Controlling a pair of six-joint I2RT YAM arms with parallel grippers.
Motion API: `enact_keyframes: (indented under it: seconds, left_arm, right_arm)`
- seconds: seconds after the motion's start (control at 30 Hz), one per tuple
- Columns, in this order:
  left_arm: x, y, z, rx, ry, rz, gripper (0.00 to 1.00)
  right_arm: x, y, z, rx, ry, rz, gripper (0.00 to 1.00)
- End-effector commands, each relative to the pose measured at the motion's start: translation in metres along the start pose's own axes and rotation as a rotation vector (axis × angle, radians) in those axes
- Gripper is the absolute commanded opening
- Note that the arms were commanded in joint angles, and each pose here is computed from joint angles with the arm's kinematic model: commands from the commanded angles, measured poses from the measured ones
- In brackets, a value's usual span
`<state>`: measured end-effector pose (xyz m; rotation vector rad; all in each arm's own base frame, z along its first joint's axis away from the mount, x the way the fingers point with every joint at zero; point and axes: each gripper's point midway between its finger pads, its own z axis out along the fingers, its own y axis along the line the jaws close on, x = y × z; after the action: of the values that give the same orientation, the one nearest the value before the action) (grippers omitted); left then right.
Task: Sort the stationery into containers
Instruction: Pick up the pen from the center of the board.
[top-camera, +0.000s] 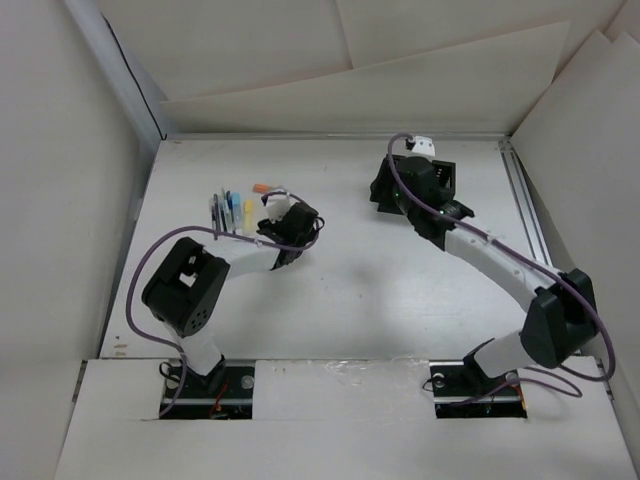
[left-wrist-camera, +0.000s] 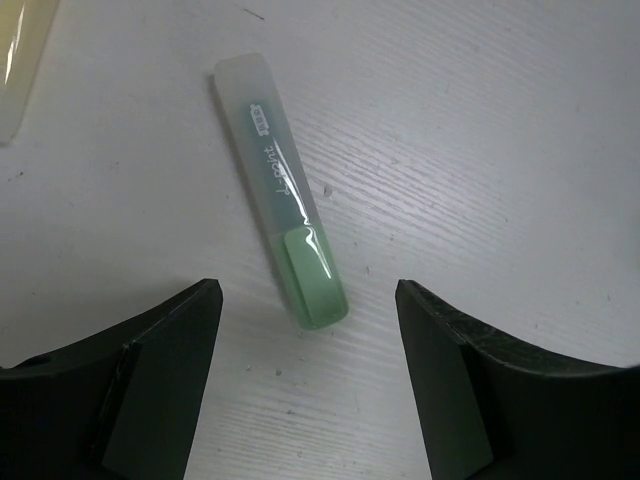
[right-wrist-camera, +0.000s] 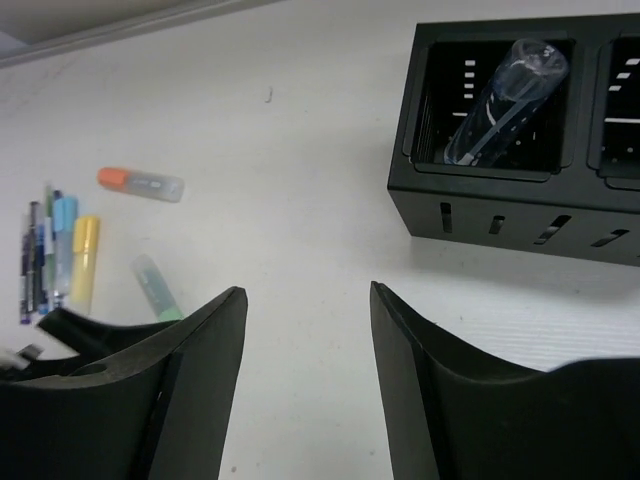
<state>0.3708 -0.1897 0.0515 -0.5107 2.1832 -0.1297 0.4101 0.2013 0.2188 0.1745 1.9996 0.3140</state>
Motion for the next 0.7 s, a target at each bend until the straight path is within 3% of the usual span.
enact_keyframes:
  seconds: [0.0,0.13,0.43,0.57,0.67]
  left_arm:
    - [-0.01,0.003,0.004,-0.057,-0.034,-0.025,0.66]
    - [-0.003,0.008,0.011,-0.087,-0.025,-0.015,0.6]
    - [0.003,0.005,0.025,-0.116,-0.019,-0.007,0.52]
    - [0.004,0.003,0.026,-0.117,-0.006,-0.001,0.32]
    - [0.008,0.01,0.024,-0.125,0.0,0.006,0.17]
  right_arm:
    - [-0.029,0.007,-0.024,-0.102,-0.058,0.04,0.58]
    - [-0.039,0.004,-0.035,-0.138,-0.079,0.058,0.59]
    - [-0.043,0.007,-0.045,-0.195,-0.078,0.066,0.7]
    - [-0.041,0.01,-0.042,-0.206,-0.072,0.065,0.7]
    - [-0.04,0.005,-0.038,-0.207,-0.061,0.068,0.79]
